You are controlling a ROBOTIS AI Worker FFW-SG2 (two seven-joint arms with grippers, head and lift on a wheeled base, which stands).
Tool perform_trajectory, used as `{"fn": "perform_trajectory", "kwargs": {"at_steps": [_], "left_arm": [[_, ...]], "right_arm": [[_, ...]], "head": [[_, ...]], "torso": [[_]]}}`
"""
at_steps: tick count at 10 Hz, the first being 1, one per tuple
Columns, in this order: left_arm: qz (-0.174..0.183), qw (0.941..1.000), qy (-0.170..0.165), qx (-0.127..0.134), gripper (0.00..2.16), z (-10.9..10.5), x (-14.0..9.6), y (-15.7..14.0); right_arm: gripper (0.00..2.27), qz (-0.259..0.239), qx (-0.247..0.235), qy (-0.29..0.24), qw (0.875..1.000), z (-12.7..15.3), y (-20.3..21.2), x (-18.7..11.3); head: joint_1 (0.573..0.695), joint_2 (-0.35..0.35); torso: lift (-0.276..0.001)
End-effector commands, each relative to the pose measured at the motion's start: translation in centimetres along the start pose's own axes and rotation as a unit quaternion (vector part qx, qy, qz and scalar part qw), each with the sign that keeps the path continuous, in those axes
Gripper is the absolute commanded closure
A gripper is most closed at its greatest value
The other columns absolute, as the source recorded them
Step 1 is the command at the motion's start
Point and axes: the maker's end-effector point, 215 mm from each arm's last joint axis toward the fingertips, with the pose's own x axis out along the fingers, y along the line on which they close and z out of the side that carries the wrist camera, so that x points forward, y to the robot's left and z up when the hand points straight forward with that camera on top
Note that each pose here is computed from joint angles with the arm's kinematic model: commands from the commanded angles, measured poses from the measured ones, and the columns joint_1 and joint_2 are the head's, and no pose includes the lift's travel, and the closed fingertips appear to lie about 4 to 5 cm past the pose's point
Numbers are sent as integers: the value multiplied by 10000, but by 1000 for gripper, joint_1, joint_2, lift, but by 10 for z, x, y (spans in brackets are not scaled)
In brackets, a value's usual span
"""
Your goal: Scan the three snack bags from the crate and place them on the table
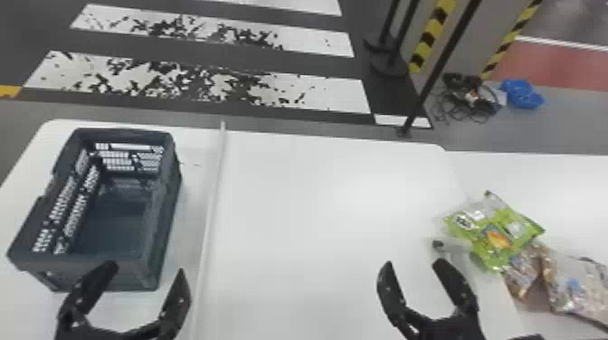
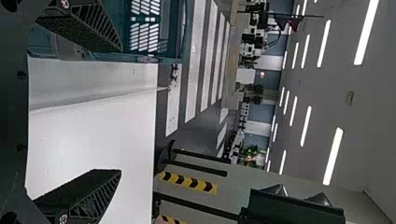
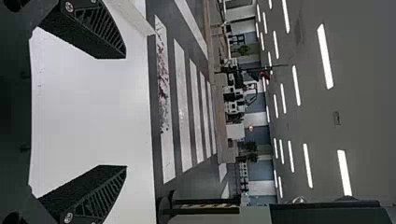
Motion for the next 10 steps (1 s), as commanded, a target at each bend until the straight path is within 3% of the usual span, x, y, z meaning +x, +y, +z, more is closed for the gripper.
{"fn": "perform_trajectory", "kwargs": {"at_steps": [1,10], "left_arm": [[-13,10000,15,5,73,-3,1,0],[-36,9999,-145,-20,73,5,4,0]], "right_arm": [[93,-18,5,6,10000,-1,0,0],[113,-37,26,-34,10000,2,0,-1]], "head": [[695,-175],[695,-174]], "torso": [[-37],[-37]]}}
